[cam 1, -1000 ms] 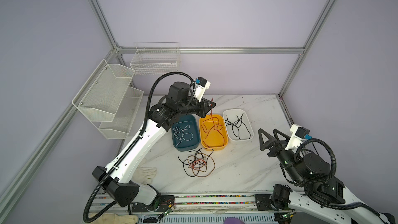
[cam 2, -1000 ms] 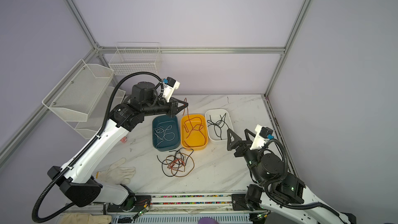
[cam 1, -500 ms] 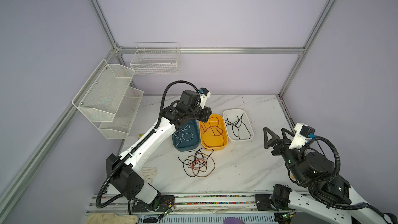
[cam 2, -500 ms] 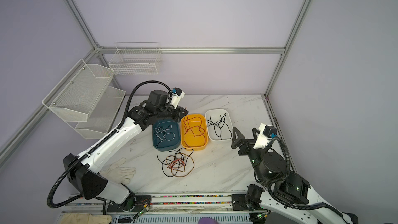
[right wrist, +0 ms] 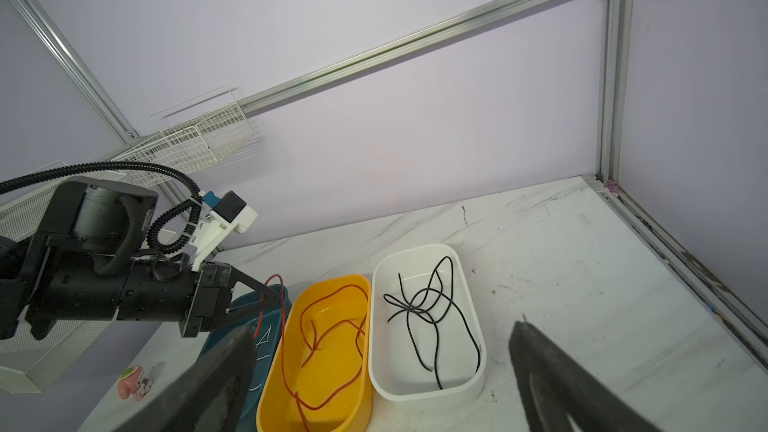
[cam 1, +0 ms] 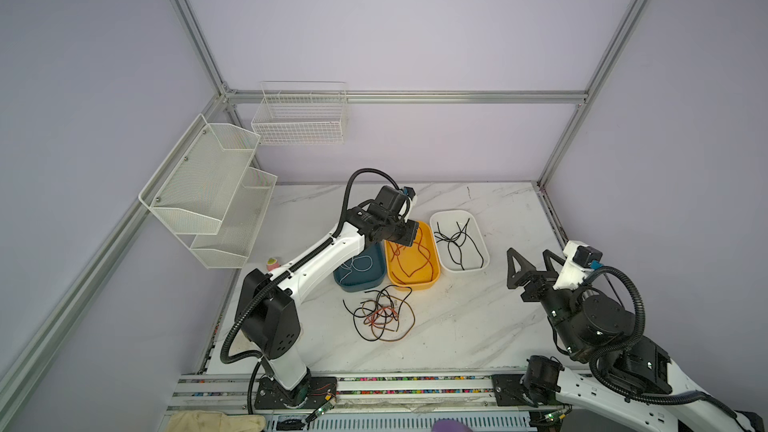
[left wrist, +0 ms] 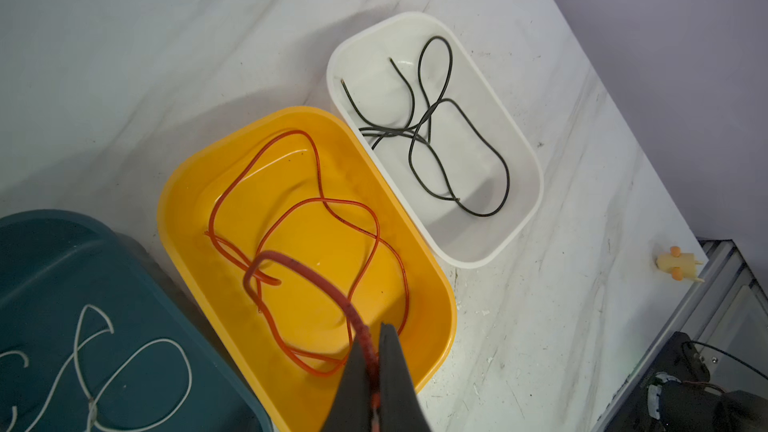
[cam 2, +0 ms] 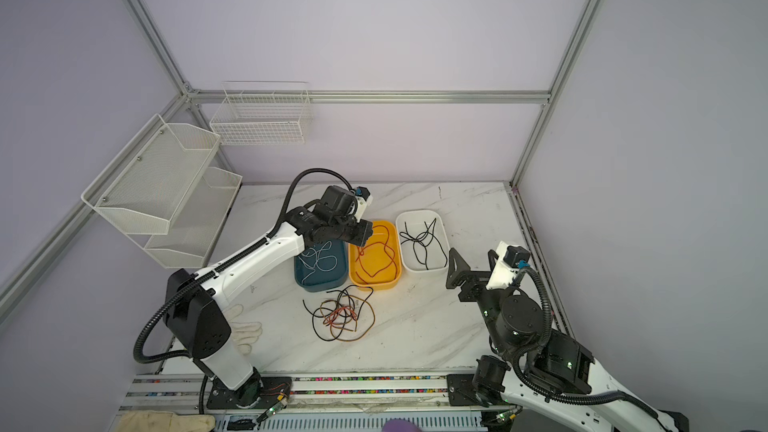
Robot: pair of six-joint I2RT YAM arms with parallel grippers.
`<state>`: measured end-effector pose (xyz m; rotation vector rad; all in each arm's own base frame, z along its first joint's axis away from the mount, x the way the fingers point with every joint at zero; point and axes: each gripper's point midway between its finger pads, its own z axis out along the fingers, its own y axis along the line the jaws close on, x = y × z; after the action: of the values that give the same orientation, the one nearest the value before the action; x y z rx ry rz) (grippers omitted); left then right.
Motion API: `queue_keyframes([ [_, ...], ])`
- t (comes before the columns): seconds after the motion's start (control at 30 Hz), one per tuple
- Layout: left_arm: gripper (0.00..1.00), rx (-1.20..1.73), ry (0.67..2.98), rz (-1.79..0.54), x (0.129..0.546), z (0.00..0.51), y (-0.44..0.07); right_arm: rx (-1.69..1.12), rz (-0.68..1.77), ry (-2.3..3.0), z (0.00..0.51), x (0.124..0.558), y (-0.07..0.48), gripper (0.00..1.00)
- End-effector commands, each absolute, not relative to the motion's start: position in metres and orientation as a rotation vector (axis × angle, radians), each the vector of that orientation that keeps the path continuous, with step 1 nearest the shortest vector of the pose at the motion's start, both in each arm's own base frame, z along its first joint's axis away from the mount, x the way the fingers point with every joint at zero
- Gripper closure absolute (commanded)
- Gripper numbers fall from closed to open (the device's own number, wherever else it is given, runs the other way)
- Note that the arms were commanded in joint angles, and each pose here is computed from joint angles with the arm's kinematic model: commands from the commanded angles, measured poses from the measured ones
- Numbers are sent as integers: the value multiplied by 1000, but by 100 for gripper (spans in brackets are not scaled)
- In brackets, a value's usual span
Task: Untangle the cables
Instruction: 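Lower the red cable into the yellow tray and open the left gripper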
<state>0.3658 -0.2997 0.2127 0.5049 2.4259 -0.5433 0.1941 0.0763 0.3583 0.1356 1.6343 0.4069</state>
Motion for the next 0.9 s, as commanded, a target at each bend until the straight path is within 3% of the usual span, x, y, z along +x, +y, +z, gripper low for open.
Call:
queue_keyframes([
  [0.0, 100, 480, 2430, -507, 367, 209, -301, 138, 380, 1628, 356, 194, 72, 2],
  [0.87, 100, 520, 2556, -425, 369, 144, -327, 104, 380, 1622, 355, 196, 79, 2],
])
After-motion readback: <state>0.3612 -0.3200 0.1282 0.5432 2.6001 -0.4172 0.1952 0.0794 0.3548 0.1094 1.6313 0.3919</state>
